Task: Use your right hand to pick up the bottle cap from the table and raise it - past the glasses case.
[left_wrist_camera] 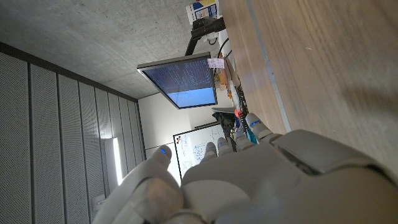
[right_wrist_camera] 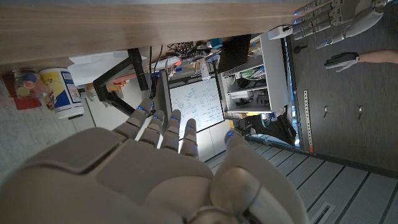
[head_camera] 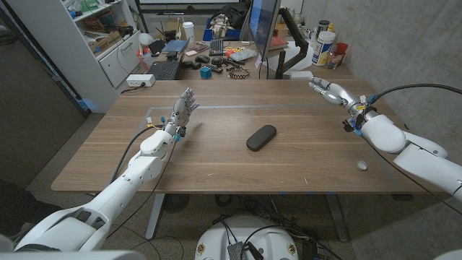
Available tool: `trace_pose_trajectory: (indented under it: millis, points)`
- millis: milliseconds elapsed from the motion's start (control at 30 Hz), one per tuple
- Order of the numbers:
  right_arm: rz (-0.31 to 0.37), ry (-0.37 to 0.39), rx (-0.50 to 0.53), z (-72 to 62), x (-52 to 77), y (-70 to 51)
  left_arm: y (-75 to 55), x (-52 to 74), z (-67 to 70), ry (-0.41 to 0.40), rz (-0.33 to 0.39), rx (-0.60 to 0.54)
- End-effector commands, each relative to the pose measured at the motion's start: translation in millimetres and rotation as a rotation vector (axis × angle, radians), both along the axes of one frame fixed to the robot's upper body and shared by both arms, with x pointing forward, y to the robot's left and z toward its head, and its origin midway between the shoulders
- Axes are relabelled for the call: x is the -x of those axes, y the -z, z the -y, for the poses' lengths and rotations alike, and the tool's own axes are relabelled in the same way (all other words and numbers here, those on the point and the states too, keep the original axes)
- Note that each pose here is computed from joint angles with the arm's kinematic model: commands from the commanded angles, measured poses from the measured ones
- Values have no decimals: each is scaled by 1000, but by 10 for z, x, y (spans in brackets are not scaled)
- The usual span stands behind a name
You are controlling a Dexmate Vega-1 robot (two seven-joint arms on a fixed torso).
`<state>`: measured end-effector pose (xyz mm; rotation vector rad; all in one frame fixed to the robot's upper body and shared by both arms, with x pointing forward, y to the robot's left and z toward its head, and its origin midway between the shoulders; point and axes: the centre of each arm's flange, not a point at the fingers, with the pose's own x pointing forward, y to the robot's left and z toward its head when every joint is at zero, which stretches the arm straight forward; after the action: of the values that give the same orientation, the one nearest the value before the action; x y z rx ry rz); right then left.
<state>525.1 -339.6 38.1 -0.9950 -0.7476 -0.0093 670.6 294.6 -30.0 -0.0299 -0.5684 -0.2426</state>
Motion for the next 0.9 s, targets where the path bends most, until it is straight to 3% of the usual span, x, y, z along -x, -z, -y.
trace_pose_trajectory:
  millis: [33,900]
  points:
    - [43,92,80,68,241,-18,4,-32,3,8,-2,-4]
    - [118,295,146,320,656,-10,-9,-75,9,21,1,-2]
